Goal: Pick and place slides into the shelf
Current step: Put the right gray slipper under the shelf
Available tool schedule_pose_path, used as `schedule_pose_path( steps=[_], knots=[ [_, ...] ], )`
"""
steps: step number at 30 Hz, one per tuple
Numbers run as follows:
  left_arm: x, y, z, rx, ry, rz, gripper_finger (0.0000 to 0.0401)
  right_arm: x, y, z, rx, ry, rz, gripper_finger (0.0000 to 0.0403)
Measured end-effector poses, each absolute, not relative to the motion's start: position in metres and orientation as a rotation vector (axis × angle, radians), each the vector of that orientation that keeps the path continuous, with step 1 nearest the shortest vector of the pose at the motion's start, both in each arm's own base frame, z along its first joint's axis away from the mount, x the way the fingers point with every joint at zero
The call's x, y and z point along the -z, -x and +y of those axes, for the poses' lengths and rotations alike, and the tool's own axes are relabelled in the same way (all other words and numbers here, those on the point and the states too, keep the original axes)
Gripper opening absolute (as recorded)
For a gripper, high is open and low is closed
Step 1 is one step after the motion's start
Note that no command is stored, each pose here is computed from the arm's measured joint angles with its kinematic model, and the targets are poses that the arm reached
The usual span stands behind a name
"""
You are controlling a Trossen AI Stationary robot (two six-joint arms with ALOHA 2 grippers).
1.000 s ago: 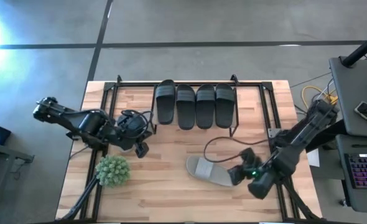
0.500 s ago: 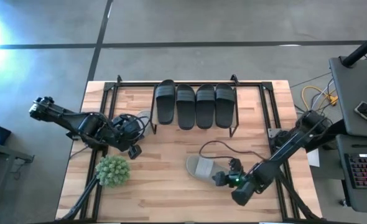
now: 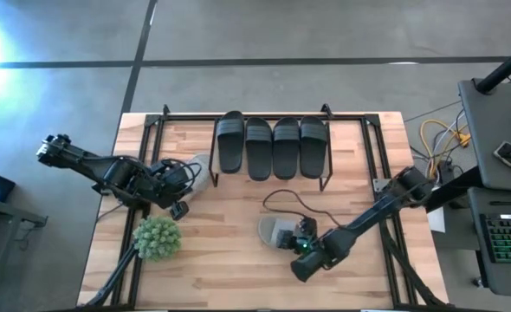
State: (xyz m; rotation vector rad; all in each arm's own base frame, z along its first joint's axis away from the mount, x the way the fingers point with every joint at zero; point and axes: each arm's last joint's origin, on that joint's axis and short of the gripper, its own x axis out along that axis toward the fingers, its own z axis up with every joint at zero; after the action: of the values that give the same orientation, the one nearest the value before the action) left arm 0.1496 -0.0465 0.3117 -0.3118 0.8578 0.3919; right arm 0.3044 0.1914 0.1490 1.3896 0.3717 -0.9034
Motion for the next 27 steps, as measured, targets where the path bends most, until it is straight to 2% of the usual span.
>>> schedule_pose_path(
  steps=[4,5,9,14,17,20,27],
  knots=[
    [-0.313,-0.141,-0.043,-0.394,0.289,0.879,0.0,-0.151,-0.319,0.188,0.932,-1.398,0.176,0.0034],
    [-0.313,-0.139,-0.042,-0.391,0.284,0.878,0.0,-0.153,-0.323,0.186,0.935,-1.386,0.108,0.0023],
    [-0.315,-0.132,-0.04,-0.389,0.278,0.881,0.0,-0.164,-0.342,0.172,0.964,-1.361,-0.082,0.0014],
    [-0.317,-0.128,-0.038,-0.384,0.285,0.868,0.0,-0.172,-0.358,0.151,1.084,-1.267,-0.048,0.0014],
    [-0.318,-0.126,-0.037,-0.379,0.288,0.86,0.0,-0.173,-0.358,0.145,1.164,-1.188,0.113,0.0016],
    [-0.319,-0.124,-0.036,-0.366,0.267,0.858,0.0,-0.172,-0.356,0.143,1.194,-1.148,0.232,0.0035],
    [-0.319,-0.125,-0.037,-0.356,0.242,0.864,0.0,-0.172,-0.352,0.142,1.192,-1.151,0.246,0.0132]
  ],
)
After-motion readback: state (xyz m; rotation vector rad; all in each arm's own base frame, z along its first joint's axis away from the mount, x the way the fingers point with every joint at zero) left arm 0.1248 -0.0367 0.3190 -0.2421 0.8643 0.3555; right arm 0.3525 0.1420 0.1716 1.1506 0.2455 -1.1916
